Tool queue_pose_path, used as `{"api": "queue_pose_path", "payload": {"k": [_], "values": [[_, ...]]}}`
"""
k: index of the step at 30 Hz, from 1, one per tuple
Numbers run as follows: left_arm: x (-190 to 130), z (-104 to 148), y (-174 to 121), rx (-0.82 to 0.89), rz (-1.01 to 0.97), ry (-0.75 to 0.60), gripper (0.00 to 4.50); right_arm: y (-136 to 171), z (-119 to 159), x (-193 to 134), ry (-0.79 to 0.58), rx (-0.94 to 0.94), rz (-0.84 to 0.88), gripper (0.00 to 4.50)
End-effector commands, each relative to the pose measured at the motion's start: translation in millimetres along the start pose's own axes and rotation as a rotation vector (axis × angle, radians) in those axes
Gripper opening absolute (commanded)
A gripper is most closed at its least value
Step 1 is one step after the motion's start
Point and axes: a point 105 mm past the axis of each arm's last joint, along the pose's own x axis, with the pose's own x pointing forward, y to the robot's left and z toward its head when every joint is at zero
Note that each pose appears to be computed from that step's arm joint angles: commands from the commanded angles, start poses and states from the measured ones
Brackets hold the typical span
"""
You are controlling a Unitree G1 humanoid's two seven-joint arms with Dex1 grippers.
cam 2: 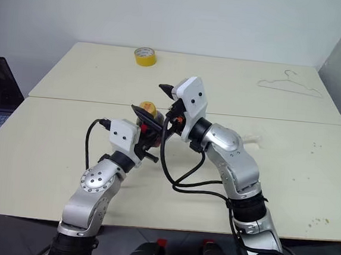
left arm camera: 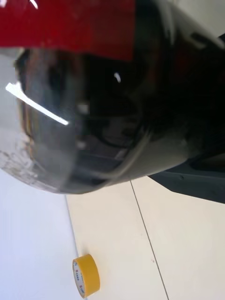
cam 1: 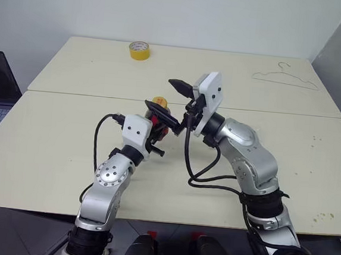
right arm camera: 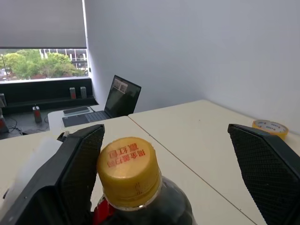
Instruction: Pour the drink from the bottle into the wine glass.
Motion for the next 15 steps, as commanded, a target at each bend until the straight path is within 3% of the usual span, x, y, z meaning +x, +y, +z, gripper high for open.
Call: {"api": "queue_pose_path", "payload": {"k": [1, 15], "values": [[-0.3, 18.6, 5.3, 0.016, 0.015, -0.075, 0.59, -4.4, 13.8, -4.8, -0.049, -0.041, -0.026, 4.50], [1.1, 17.1, 4.7, 0.012, 0.007, -0.070, 0.59, 1.5, 14.5, -4.4, -0.039, -0.126, 0.011, 4.50]]}}
